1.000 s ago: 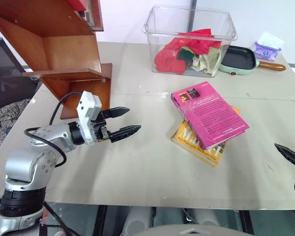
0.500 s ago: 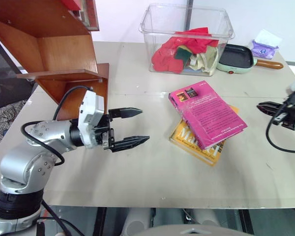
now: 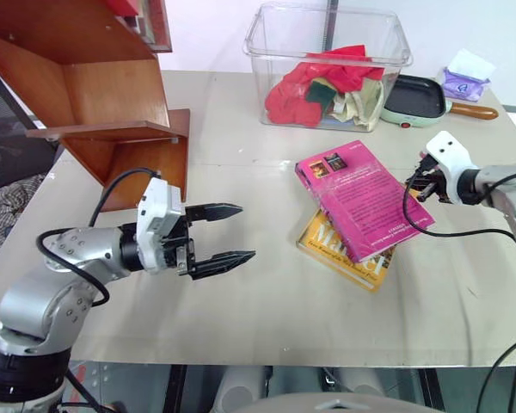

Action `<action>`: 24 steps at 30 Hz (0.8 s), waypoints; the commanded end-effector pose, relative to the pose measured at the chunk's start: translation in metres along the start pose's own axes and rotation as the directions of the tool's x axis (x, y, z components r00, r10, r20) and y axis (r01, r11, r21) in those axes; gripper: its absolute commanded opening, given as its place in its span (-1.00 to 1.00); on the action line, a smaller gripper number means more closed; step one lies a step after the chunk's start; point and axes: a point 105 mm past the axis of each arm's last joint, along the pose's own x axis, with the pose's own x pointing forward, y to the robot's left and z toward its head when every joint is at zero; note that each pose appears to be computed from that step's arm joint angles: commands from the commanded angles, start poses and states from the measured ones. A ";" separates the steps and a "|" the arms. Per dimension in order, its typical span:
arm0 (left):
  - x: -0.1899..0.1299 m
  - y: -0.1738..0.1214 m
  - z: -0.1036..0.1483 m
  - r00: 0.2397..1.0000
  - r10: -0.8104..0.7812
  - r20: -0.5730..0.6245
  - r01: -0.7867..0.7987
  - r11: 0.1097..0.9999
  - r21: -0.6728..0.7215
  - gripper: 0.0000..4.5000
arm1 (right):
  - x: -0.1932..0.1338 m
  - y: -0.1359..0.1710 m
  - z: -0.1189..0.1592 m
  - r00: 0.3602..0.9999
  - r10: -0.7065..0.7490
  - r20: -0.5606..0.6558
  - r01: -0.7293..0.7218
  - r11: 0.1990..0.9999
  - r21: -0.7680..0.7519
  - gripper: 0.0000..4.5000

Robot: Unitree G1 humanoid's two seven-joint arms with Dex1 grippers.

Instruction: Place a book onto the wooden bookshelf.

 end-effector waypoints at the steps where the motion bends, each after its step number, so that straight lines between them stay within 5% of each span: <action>1: -0.005 -0.002 0.010 1.000 0.027 0.011 -0.027 0.998 0.056 1.00 | 0.001 0.004 0.013 0.999 0.045 0.024 -0.044 0.998 -0.055 -0.98; 15: -0.008 -0.004 0.002 0.998 0.055 -0.004 -0.055 0.997 0.045 1.00 | 0.009 0.048 0.021 0.990 0.131 0.055 -0.127 0.989 -0.070 -0.98; 20: -0.008 0.000 -0.002 0.996 0.087 -0.027 -0.086 0.995 0.050 1.00 | -0.024 0.026 0.031 0.952 0.046 0.301 -0.020 0.996 -0.090 -0.98; 24: -0.009 0.005 -0.005 0.994 0.102 -0.034 -0.100 0.994 0.048 1.00 | -0.072 0.020 -0.013 0.952 0.079 0.296 -0.037 0.989 -0.146 -0.40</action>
